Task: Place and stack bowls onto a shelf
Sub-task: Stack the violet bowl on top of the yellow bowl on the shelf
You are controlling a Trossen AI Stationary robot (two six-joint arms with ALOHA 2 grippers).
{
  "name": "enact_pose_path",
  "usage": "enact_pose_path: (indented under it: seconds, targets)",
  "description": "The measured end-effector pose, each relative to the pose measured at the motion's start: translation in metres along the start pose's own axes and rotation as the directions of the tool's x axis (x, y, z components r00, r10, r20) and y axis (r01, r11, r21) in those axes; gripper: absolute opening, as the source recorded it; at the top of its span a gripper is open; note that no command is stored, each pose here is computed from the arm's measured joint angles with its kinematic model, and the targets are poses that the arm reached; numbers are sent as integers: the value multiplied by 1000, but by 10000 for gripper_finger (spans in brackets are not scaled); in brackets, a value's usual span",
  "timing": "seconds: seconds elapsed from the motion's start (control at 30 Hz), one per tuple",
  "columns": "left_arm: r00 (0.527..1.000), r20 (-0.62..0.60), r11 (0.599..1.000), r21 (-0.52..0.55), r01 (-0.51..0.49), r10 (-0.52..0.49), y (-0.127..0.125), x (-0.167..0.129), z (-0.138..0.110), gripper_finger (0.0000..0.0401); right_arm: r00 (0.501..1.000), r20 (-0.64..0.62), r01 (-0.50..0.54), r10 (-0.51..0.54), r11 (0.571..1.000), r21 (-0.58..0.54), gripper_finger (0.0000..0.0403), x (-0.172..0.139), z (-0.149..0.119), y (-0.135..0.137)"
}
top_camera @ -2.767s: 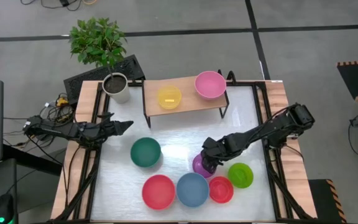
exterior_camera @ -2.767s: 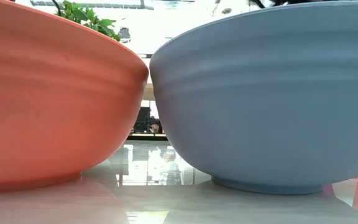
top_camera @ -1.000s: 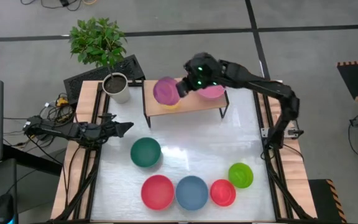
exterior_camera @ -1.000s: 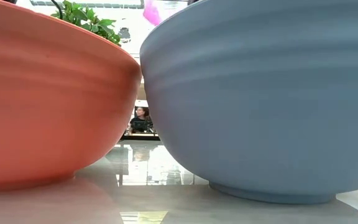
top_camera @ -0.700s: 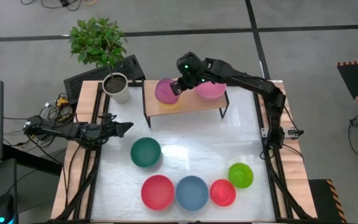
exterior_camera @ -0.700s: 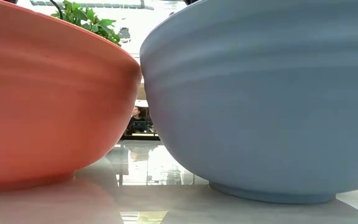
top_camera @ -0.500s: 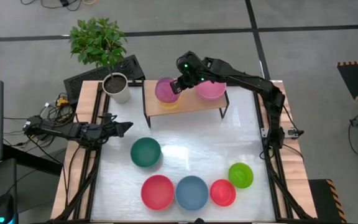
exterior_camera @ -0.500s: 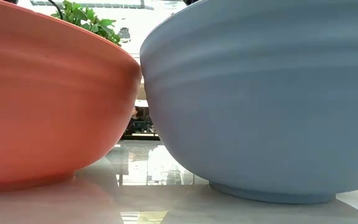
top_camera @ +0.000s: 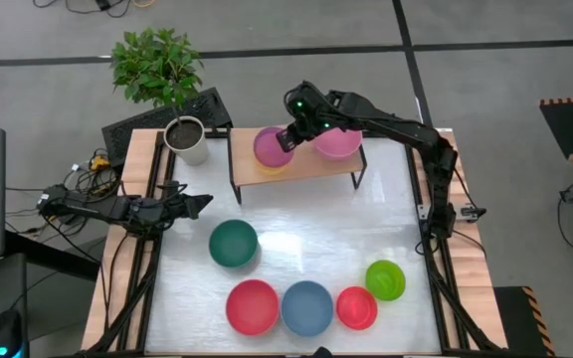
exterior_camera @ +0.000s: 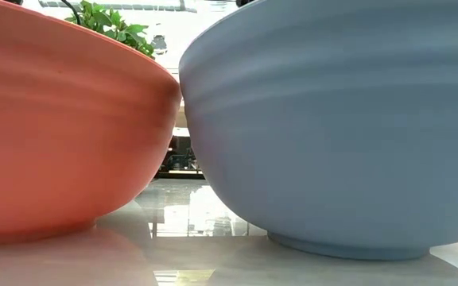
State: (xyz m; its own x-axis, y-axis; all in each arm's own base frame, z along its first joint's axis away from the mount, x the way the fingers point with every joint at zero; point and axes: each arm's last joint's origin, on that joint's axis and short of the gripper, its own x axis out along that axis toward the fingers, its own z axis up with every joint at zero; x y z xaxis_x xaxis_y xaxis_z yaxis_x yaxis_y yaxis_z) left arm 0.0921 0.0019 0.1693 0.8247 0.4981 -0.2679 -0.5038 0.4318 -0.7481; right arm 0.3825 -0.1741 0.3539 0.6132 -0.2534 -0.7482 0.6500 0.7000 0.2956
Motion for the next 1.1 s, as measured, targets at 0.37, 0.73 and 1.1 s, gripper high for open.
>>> enact_pose_path:
  seconds: [0.37, 0.73, 1.1]
  targets:
    - [1000, 0, 1000, 2, 0, 0, 0, 0, 0, 140, 999, 40, -10, 11, 1000, -9, 150, 0, 6, -3]
    - [1000, -1, 1000, 3, 0, 0, 0, 0, 0, 140, 983, 164, -80, 85, 996, -37, 121, -29, 24, 5]
    - [1000, -8, 1000, 14, -13, 13, 2, 0, -1, 140, 990, 83, -110, 116, 991, -73, 39, -21, 19, 4]
